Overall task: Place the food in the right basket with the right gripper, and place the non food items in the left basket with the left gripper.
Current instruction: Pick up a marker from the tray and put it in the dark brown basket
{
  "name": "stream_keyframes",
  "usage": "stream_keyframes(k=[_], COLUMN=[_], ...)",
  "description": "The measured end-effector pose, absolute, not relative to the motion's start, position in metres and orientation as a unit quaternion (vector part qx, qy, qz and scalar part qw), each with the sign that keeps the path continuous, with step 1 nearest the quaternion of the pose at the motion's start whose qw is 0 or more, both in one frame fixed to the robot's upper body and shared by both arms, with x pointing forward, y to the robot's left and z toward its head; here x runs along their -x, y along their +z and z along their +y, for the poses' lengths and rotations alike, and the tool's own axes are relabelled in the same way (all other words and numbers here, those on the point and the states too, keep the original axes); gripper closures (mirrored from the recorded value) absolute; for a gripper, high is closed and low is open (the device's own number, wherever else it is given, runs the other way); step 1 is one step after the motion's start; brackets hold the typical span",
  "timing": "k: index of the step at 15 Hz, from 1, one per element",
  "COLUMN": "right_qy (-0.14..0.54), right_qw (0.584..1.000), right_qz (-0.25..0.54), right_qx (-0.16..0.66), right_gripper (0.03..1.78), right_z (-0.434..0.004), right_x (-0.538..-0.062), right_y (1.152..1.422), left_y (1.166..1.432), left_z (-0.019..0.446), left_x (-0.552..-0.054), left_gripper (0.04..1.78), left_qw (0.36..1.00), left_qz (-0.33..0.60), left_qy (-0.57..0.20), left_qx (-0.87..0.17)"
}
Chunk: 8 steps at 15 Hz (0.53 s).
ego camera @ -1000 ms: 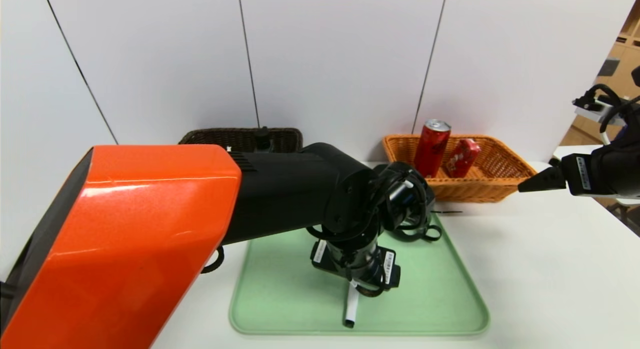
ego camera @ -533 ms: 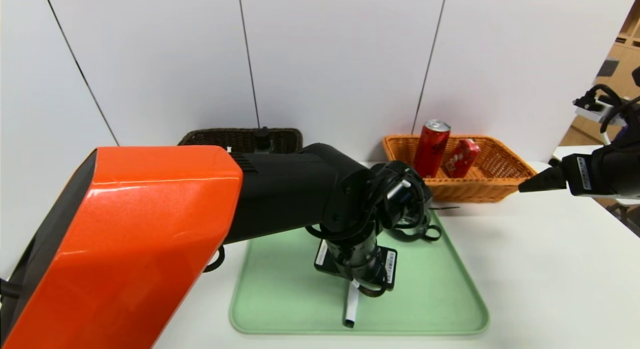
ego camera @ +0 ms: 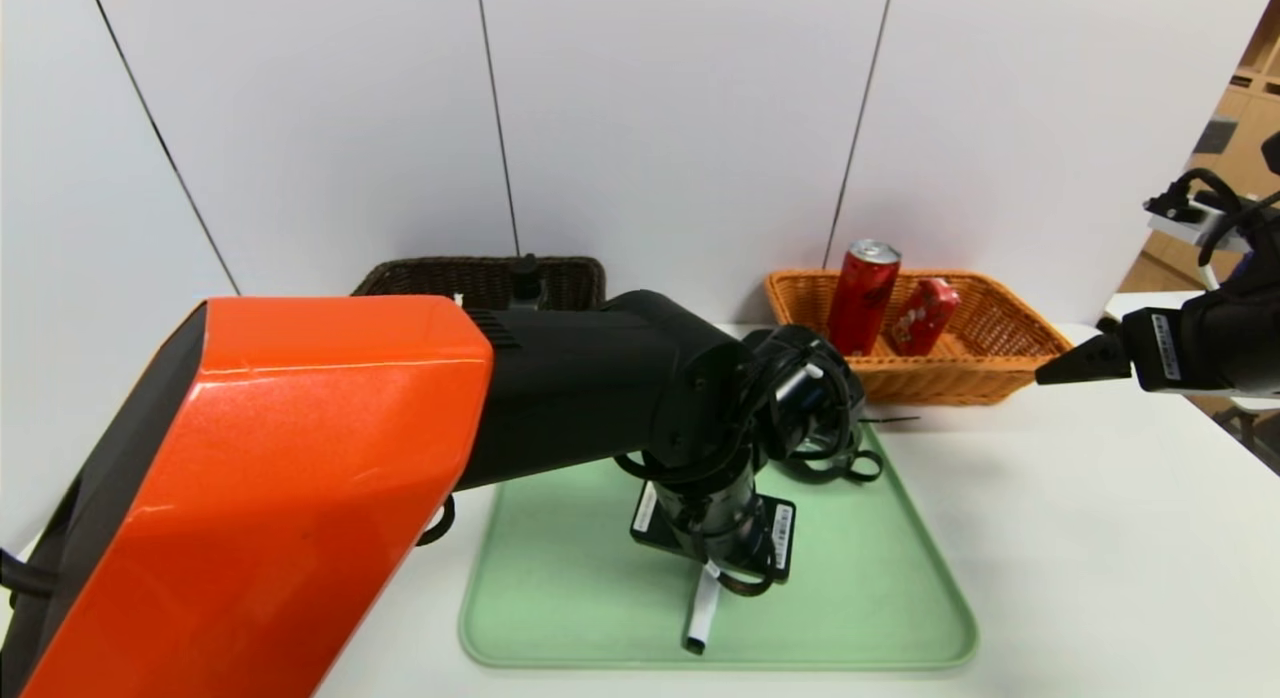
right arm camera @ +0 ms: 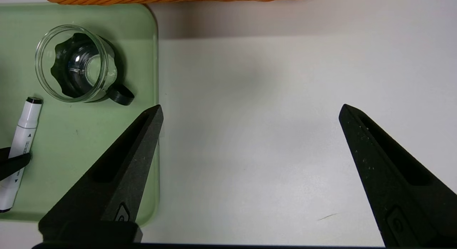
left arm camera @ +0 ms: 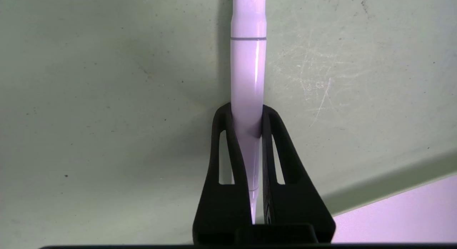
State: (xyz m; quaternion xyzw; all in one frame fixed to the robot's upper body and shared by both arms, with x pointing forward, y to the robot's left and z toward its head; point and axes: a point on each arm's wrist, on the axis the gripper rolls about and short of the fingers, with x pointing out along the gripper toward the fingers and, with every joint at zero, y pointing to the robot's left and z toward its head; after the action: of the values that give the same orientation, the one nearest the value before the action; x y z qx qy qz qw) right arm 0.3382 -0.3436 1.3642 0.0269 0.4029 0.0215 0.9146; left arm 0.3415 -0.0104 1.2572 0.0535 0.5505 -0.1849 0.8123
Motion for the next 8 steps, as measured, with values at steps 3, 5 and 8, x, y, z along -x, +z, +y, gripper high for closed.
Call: stream_keyframes(k=[3, 5, 8], right_qy=[0.022, 0.022, 0.022], right_qw=[0.914, 0.914, 0.915], right_qz=[0.404, 0.403, 0.402], right_qx=[-0.026, -0.026, -0.025], right_gripper=[0.11, 0.11, 0.11], right_z=[-0.344, -0.344, -0.344], right_x=[-0.337, -0.337, -0.337], right_y=[1.364, 1.364, 1.364], left_y=[1.263, 1.283, 1.334], left_z=[-0.009, -0.005, 0.019], left_x=[-0.341, -0.343, -0.355], left_gripper=[1.67, 1.67, 1.67], left_qw=[0.816, 0.831, 0.868], left_qz=[0.543, 0.515, 0.437], left_qy=[-0.191, -0.208, -0.23], left_qx=[-0.049, -0.023, 0.054])
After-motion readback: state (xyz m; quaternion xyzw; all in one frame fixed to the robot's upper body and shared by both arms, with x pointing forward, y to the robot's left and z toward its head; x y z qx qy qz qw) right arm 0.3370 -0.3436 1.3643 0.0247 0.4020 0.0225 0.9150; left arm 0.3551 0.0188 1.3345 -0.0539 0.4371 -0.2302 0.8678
